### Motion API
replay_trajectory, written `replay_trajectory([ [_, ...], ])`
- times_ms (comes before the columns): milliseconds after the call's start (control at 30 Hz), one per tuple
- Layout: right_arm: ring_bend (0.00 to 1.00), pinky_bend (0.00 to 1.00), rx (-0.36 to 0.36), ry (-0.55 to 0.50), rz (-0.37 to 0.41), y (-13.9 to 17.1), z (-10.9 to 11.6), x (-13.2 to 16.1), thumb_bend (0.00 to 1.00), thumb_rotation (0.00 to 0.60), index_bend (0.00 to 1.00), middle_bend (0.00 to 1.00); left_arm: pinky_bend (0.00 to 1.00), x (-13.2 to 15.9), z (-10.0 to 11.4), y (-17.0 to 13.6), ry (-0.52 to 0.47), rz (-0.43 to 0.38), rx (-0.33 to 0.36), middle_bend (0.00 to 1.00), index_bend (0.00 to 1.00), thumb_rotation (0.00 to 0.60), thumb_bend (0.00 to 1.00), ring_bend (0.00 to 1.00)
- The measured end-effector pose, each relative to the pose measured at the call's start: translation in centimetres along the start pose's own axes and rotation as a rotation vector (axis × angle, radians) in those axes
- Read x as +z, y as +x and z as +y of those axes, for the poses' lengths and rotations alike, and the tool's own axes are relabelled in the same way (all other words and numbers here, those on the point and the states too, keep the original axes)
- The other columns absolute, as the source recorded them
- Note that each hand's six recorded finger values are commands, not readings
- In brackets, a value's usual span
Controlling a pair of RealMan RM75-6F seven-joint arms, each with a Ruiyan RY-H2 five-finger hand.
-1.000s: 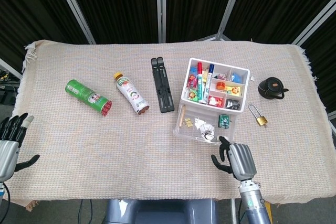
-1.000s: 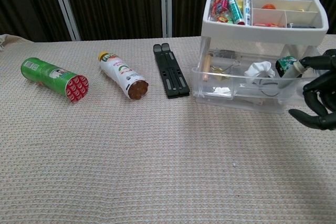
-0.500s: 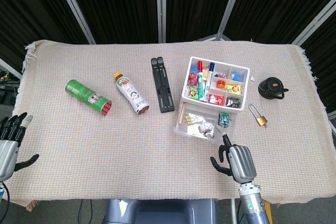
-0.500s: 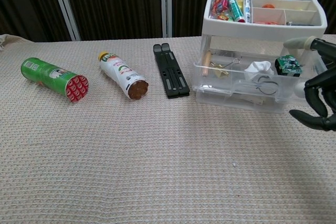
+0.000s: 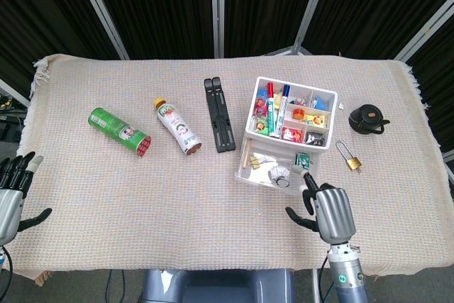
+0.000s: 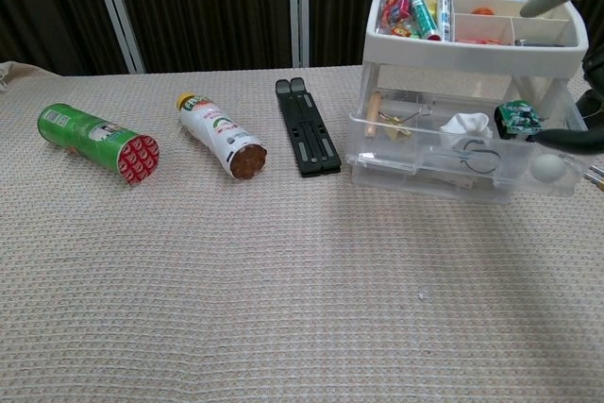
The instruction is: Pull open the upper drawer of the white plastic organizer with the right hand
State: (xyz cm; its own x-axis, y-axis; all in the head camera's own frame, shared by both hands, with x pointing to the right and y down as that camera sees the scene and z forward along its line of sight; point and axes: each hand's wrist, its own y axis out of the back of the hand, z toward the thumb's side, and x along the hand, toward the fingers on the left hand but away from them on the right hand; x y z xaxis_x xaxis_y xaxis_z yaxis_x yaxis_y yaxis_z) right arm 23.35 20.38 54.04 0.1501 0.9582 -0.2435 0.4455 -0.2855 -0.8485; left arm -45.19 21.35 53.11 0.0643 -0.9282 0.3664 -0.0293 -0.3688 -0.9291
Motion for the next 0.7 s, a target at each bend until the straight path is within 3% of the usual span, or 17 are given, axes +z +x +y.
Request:
replay_trajectory([
  [167,0.78,0.68,-0.012,0.095,-0.014,-2.3,1.1,0.6,0.04,0.6,0.2,0.71,0.0,-0.1,0.0,0.0,-0.002,0.002,0.001,0.0,0.0,0.6,0.02,0.0],
  [300,0.87,0.68,0.021,0.163,-0.029,-3.7,0.9,0.6,0.04,0.6,0.22,0.83,0.0,-0.1,0.1,0.0,-0.004,0.003,0.002,0.0,0.0,0.6,0.02,0.0],
  [433,0.95,0.68,0.038,0.248,-0.027,-4.8,0.6,0.6,0.04,0.6,0.35,0.93,0.0,-0.2,0.1,0.0,-0.004,0.002,0.002,0.0,0.0,0.6,0.02,0.0],
  [533,0.96,0.68,0.04,0.31,-0.016,-5.6,0.2,0.6,0.04,0.6,0.43,0.94,0.0,-0.2,0.1,0.0,-0.004,0.002,0.001,0.0,0.0,0.6,0.02,0.0],
  [700,0.96,0.68,0.039,0.353,0.005,-6.5,-0.5,0.6,0.04,0.6,0.47,0.94,0.0,-0.1,0.0,0.0,-0.002,0.001,-0.001,0.0,0.0,0.6,0.02,0.0],
])
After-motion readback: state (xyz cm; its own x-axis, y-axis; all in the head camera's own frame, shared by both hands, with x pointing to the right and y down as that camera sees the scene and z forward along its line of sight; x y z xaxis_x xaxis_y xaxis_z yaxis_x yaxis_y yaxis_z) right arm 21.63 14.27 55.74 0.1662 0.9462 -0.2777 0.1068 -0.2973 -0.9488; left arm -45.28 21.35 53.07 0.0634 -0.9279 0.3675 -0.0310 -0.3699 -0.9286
